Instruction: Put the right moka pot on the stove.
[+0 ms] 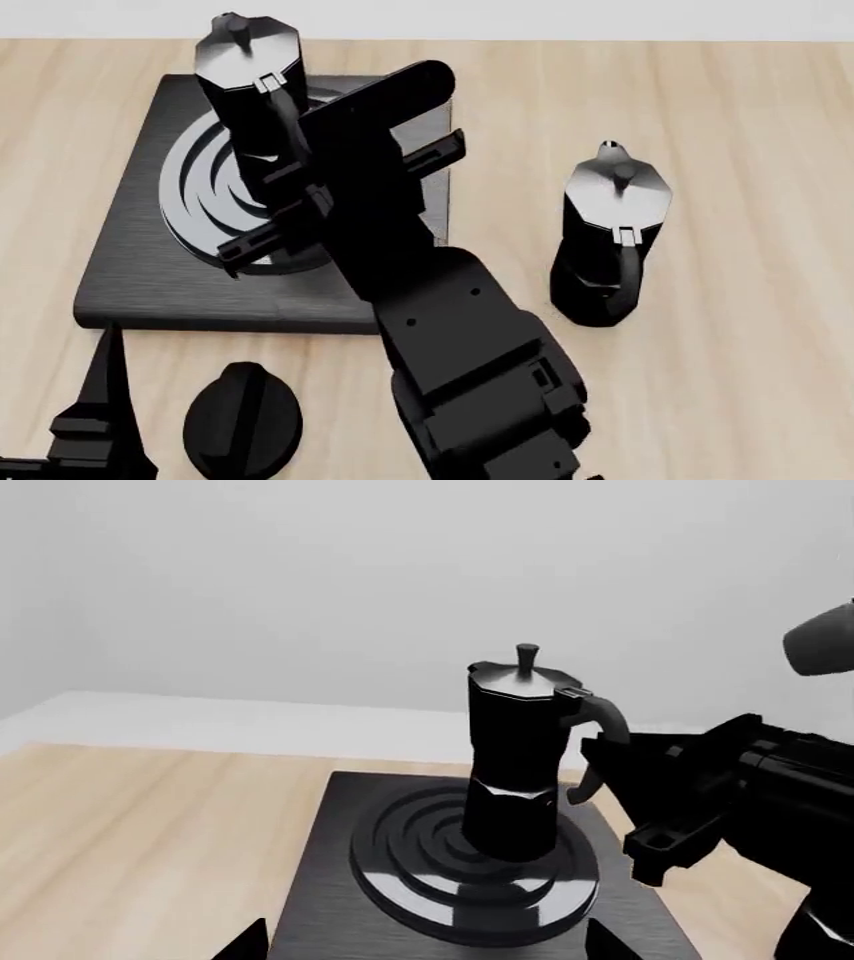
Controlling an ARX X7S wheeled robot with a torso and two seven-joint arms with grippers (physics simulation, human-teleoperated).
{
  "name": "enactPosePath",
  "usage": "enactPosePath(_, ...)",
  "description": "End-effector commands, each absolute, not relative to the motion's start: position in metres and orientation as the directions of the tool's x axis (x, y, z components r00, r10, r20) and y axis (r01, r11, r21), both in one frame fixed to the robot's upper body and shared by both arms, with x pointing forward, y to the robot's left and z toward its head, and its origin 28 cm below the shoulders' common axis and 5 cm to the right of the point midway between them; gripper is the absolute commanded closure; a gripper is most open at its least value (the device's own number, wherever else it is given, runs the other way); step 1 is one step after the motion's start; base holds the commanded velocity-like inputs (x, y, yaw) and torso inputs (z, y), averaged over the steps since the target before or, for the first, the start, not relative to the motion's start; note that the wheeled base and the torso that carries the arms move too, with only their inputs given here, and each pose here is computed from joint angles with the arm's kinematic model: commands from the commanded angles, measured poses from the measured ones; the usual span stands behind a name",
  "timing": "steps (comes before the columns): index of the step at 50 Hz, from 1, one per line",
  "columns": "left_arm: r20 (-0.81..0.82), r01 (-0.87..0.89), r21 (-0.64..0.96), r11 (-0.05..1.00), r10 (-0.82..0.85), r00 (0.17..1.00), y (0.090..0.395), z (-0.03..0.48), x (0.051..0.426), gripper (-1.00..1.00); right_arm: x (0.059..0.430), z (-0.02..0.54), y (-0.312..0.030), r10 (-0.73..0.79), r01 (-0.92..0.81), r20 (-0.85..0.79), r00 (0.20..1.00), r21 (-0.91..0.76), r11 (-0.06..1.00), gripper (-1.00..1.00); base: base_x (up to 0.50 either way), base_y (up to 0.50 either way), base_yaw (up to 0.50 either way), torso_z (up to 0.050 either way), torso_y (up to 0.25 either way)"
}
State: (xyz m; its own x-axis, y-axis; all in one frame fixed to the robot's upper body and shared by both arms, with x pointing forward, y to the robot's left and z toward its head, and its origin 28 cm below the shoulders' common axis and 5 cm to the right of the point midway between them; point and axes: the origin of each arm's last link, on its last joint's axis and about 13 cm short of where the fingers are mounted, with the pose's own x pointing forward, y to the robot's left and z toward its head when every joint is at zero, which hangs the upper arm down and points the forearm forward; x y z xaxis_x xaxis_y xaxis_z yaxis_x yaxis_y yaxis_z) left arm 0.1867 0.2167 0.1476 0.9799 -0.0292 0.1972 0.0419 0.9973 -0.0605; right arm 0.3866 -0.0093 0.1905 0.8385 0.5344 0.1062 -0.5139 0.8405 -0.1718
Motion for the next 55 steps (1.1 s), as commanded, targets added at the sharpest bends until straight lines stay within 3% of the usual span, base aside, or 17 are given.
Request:
enactPosePath(1,0.199,0.04,-0.062,0.997,-0.027,0.98,0.217,0.147,0.187,-1.0,0.4,0.195,-0.004,0.528,-0.504,0.14,0.838,-0.177,0.846,1.0,0.0,0.0,0.0,0.0,0.01)
enactPosePath(27,0.206,0.039,-0.064,0.997,-0.025,0.978,0.217,0.148,0.185,-1.0,0.412,0.182,-0.005,0.524,-0.508,0.132,0.841,-0.142,0.85,1.0,0.0,0.0,0.0,0.0,0.001)
enactPosePath(54,0.209,0.036,-0.066,0.997,-0.021,0.978,0.217,0.148,0.186,-1.0,0.405,0.137,-0.018,0.496,-0.493,-0.025,0.868,-0.162,0.855,1.0,0.0,0.0,0.0,0.0,0.001)
enactPosePath(55,0.212,0.033,-0.069,0.997,-0.018,0.977,0.217,0.147,0.185,-1.0,0.405,0.135,-0.019,0.449,-0.453,-0.063,0.891,-0.171,0.875,-1.0,0.01,0.0,0.0,0.0,0.0)
